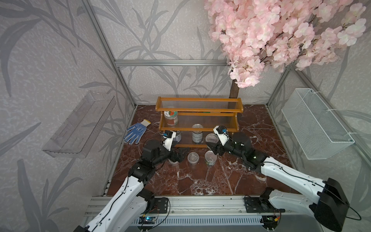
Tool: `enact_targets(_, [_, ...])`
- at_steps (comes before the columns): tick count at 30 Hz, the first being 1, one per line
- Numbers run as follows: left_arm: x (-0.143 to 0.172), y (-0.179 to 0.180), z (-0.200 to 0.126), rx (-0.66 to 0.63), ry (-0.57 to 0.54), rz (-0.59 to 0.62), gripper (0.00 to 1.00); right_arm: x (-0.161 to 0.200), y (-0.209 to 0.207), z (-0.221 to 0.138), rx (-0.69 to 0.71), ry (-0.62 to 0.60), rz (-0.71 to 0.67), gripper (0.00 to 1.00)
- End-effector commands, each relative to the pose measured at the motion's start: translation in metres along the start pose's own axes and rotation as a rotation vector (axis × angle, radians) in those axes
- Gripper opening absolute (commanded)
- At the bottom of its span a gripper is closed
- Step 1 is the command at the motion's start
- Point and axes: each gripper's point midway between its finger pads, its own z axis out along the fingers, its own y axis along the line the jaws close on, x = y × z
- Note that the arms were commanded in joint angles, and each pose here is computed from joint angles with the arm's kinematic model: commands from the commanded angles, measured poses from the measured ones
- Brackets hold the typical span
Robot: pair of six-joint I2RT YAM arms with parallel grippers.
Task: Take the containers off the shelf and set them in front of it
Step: Place the container at the center of the board.
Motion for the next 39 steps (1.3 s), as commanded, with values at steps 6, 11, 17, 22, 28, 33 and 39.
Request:
enact_targets(6, [0.001,-0.010,0.001,0.071,-0.012,-0.010,1.00,0.068,-0.043,-0.039,0.265,0.135,0.116,0.69])
enact_targets(11, [0.001,-0.008,0.002,0.063,-0.009,-0.012,1.00,0.103,-0.058,-0.041,0.354,0.163,0.153,0.69])
enact_targets(17, [0.003,-0.008,0.000,0.055,-0.008,-0.011,1.00,0.128,-0.061,-0.029,0.375,0.157,0.245,0.69])
enact_targets(22, [0.005,-0.006,-0.001,0.043,-0.001,-0.007,1.00,0.142,-0.065,-0.020,0.390,0.168,0.236,0.70])
enact_targets(28, [0.007,-0.005,-0.001,0.037,0.007,-0.004,1.00,0.157,-0.069,-0.017,0.413,0.173,0.232,0.72])
enact_targets(33, [0.008,-0.004,0.001,0.036,0.018,0.000,1.00,0.164,-0.072,-0.016,0.425,0.180,0.221,0.74])
enact_targets(39, [0.007,-0.003,0.003,0.035,0.021,0.000,1.00,0.169,-0.072,-0.016,0.426,0.190,0.220,0.81])
